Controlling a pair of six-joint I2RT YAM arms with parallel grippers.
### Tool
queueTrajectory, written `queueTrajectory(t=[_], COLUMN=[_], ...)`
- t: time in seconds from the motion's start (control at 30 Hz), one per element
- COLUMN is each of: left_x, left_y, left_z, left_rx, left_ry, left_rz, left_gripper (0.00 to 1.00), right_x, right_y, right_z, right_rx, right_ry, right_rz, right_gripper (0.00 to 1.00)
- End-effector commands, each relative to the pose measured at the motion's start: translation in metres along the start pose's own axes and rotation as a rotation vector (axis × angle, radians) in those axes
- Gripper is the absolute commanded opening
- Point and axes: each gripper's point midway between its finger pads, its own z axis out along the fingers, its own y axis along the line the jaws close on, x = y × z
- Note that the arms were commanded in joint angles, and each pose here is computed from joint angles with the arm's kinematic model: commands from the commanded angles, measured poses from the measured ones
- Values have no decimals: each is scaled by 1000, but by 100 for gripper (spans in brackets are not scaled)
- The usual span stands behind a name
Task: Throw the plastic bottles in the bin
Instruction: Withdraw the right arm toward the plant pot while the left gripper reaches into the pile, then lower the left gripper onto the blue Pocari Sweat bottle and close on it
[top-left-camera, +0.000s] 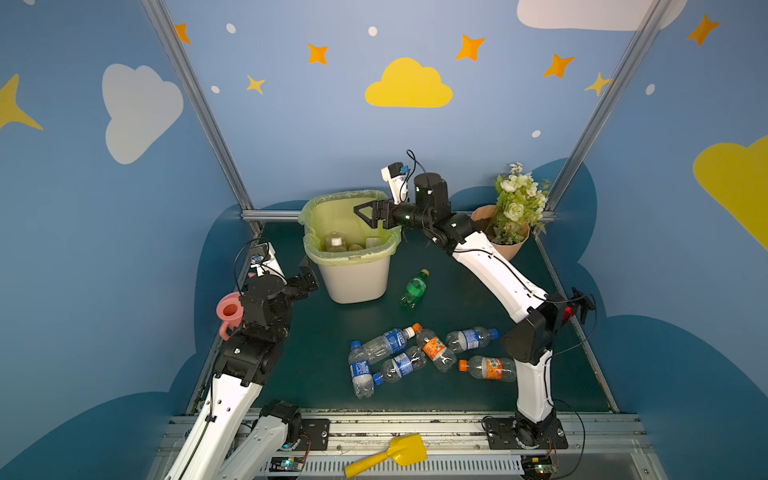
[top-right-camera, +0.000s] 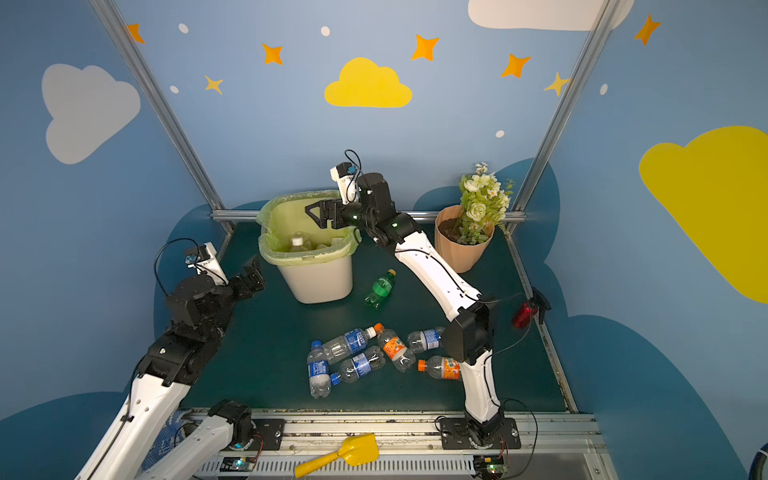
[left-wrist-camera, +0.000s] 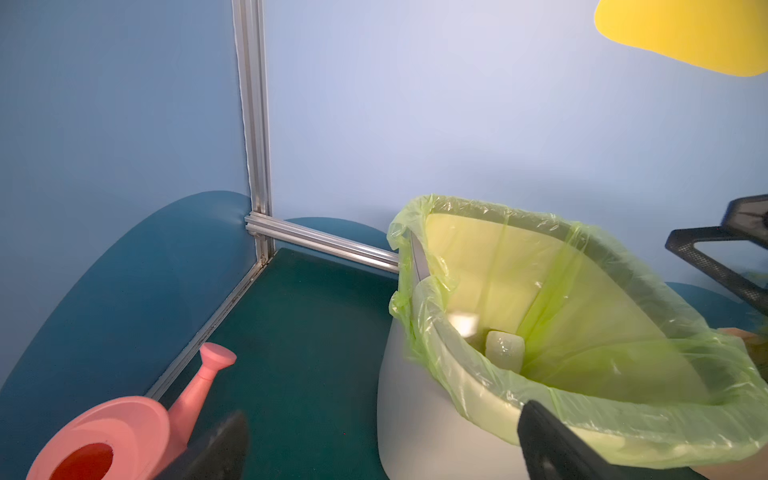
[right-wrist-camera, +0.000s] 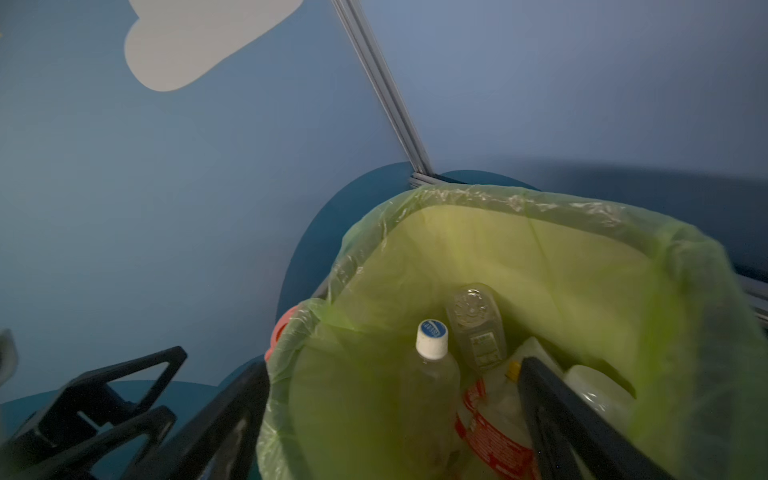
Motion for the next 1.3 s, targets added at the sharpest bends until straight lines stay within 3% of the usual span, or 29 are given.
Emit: queueTrajectory(t=[0.0,0.13,0.27,0.47,0.7,0.93,1.27], left_x=[-4,-10,-11,-1,22,84,191], left_y=[-14,-30,-43,-65,-95,-145,-175], left_z=[-7,-14,-20,-27,-29,-35,-53], left_rx=[96,184,236,274,317,480,690], left_ry=[-6,-27,-37,-27,14,207,610], left_rz=[63,70,127,228,350,565,801], left_gripper=[100,100,100,100,100,100,100], right_x=[-72,-72,-50,11,92,153,159], right_y=[26,11,-25,-93,-150,-182,-196], right_z=[-87,-132,-167,-204,-221,-245,-280], right_rx=[71,167,271,480,609,713,793], right_ry=[-176,-238,-249,-191,-90,-27,-94], right_rz=[-148,-163,-101,57,270,405,451], right_gripper=[94,95,96,96,96,96,96])
